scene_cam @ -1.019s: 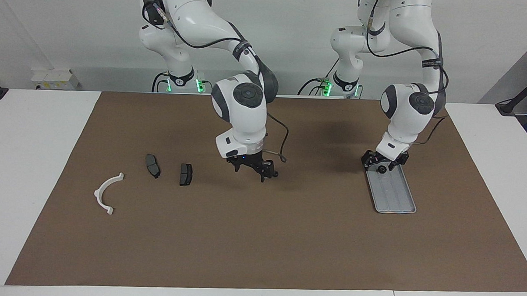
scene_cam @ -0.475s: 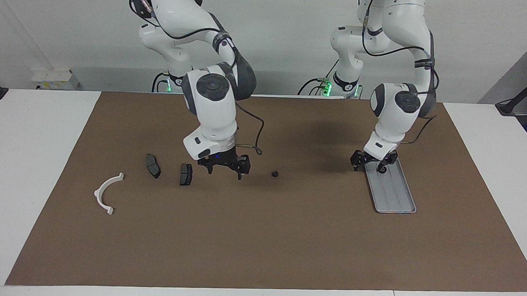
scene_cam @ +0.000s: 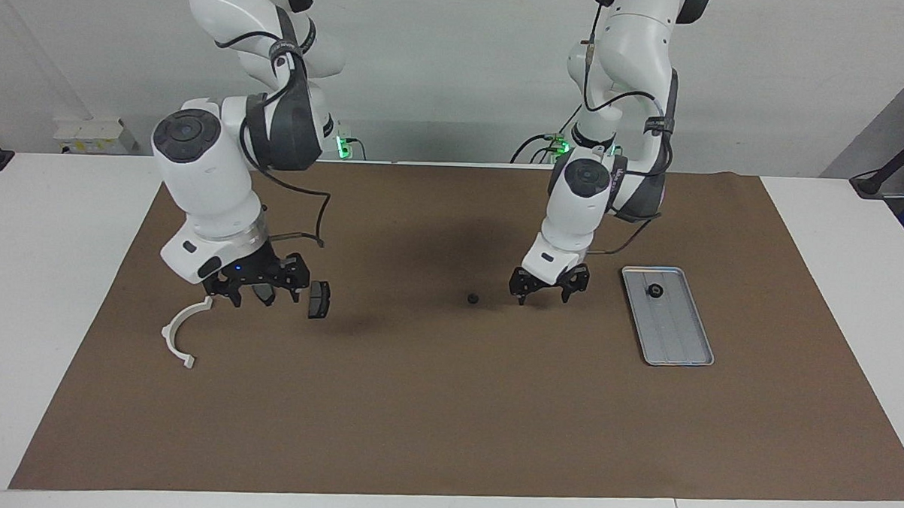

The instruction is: Pick bearing gear from pile to tray

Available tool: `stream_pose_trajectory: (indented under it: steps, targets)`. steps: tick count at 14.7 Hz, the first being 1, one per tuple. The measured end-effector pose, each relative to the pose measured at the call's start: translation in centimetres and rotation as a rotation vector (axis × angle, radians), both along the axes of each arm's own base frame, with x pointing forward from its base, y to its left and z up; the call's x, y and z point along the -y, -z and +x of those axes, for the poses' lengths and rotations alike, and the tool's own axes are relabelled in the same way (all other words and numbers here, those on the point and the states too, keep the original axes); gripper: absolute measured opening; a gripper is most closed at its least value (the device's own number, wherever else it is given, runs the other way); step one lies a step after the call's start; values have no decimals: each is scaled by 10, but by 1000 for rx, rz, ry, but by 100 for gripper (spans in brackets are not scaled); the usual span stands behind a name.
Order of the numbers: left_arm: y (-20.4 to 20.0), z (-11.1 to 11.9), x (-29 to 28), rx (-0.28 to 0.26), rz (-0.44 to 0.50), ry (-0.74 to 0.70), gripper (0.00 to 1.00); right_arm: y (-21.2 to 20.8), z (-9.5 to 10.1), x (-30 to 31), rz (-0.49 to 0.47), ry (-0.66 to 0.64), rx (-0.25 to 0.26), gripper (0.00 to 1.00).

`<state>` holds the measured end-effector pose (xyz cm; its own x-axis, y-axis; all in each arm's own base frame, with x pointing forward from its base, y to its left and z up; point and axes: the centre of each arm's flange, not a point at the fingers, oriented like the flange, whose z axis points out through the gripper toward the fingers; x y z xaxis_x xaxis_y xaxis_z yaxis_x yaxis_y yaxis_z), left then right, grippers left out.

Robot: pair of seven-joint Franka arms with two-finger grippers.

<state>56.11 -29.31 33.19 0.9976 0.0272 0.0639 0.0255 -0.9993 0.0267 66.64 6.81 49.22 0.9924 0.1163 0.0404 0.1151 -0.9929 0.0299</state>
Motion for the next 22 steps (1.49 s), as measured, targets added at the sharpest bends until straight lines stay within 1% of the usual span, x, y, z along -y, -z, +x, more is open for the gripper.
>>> stream_pose_trajectory:
  steps: [1, 3, 4, 7, 10, 15, 17, 19, 22]
  targets:
    - [4, 4, 12, -8, 5, -6, 100, -5, -3, 2, 0, 1, -2, 100]
    - [4, 12, 31, -3, 13, -20, 100, -12, -6, 0, 0, -1, -3, 100]
    - [2, 11, 40, -5, 17, -24, 100, -14, -8, 0, 0, -2, -6, 100]
    - [1, -4, 66, -19, 29, -25, 100, -14, -8, 1, 0, 0, -11, 100]
    - [1, -17, 85, -19, 29, -26, 100, -13, -8, 5, 0, 5, -13, 100]
    - [2, -29, 103, -17, 29, -23, 100, -10, -8, 9, -1, 11, -19, 100]
    - [5, -35, 113, -6, 26, -25, 100, -9, -8, 16, -1, 22, -21, 100]
    - [8, -35, 116, 2, 21, -25, 100, -9, -8, 23, -1, 32, -21, 100]
    - [25, -38, 118, -14, 40, -19, 100, -16, -10, 28, 0, 38, -13, 100]
